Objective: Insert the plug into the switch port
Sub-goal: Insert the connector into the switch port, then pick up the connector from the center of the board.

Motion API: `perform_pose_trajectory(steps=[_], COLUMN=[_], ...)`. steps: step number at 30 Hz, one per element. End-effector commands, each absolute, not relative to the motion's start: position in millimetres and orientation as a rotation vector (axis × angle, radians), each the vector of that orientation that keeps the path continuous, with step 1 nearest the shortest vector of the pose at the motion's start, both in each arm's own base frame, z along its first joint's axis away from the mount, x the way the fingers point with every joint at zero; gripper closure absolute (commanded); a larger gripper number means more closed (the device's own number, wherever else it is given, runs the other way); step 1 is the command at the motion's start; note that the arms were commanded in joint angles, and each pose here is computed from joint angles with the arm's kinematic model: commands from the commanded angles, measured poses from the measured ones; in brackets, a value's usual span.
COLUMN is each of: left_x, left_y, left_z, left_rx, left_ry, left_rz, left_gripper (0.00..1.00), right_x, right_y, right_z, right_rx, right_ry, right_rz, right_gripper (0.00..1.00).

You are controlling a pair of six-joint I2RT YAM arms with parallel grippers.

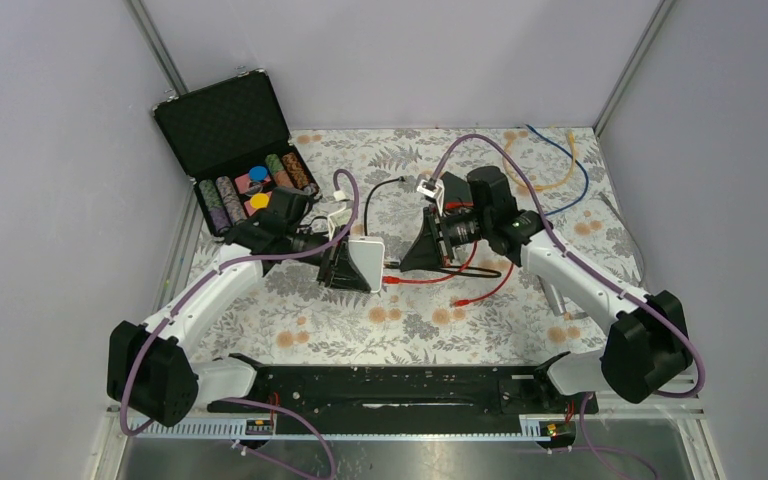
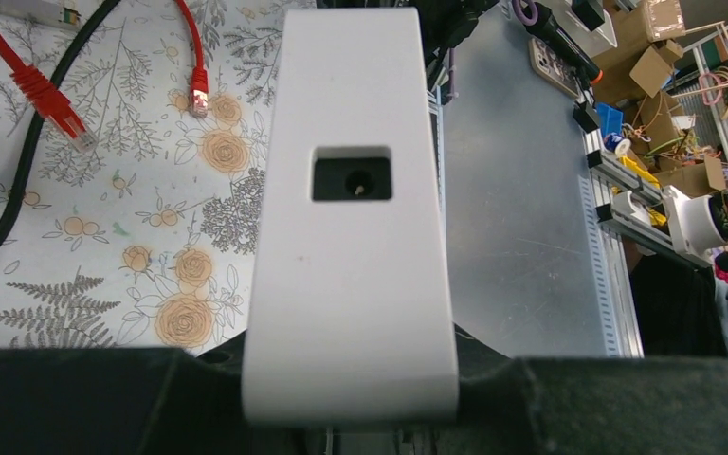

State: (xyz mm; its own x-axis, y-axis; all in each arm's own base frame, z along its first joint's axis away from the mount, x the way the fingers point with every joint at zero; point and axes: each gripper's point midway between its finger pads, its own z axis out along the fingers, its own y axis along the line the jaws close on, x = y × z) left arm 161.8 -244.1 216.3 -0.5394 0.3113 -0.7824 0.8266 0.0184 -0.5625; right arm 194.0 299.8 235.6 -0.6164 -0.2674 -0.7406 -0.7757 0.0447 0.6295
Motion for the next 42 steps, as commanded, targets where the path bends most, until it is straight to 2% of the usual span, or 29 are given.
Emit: perform_pose_trajectory(steps=[1, 12, 19, 20, 21, 22, 25, 28, 30, 34, 37, 42], left_x=[160.3, 167.8, 183.7, 181.6, 181.2, 182.5, 184.5, 189.4, 196.1, 210.6, 234.3, 254.9], left_y=[-245.3, -248.1, -234.3, -234.4, -234.9, -235.2, -234.9, -235.2, -235.2, -228.5, -204.6, -154.3], left_z=[242.4, 242.2, 260.6, 262.8, 263.5, 262.3, 259.2, 253.3, 248.8, 234.9, 218.4, 196.8], left_rx=[1.214, 1.205, 1.081, 1.083, 1.083, 1.077, 1.070, 1.040, 0.969, 0.796, 0.589, 0.270], left_ry=[1.709, 1.722, 1.661, 1.656, 1.659, 1.672, 1.688, 1.719, 1.780, 1.886, 1.997, 2.172], left_rz=[-1.548, -1.566, -1.560, -1.577, -1.581, -1.572, -1.552, -1.532, -1.506, -1.364, -1.079, -0.707], left_gripper=[1.00, 1.00, 1.00, 1.00, 1.00, 1.00, 1.00, 1.00, 1.00, 1.00, 1.00, 1.00], right_x=[214.5, 217.0, 227.2, 226.8, 226.2, 226.4, 227.8, 228.8, 241.6, 281.6, 294.3, 297.1], right_y=[286.3, 296.8, 266.2, 266.9, 268.9, 270.7, 272.6, 271.3, 267.5, 233.9, 194.2, 117.7], right_z=[252.1, 254.6, 242.7, 245.0, 250.4, 255.4, 269.8, 283.7, 290.1, 291.4, 274.3, 233.4], right_rx=[-1.010, -0.987, -0.903, -0.912, -0.921, -0.915, -0.900, -0.861, -0.774, -0.372, -0.095, 0.145], right_ry=[1.866, 1.813, 1.902, 1.896, 1.875, 1.860, 1.804, 1.795, 1.821, 1.960, 2.093, 2.186], right_rz=[1.513, 1.591, 1.515, 1.524, 1.553, 1.579, 1.583, 1.554, 1.449, 1.127, 0.901, 0.455], right_gripper=[1.00, 1.00, 1.00, 0.93, 0.79, 0.72, 0.72, 0.53, 0.46, 0.44, 0.44, 0.44])
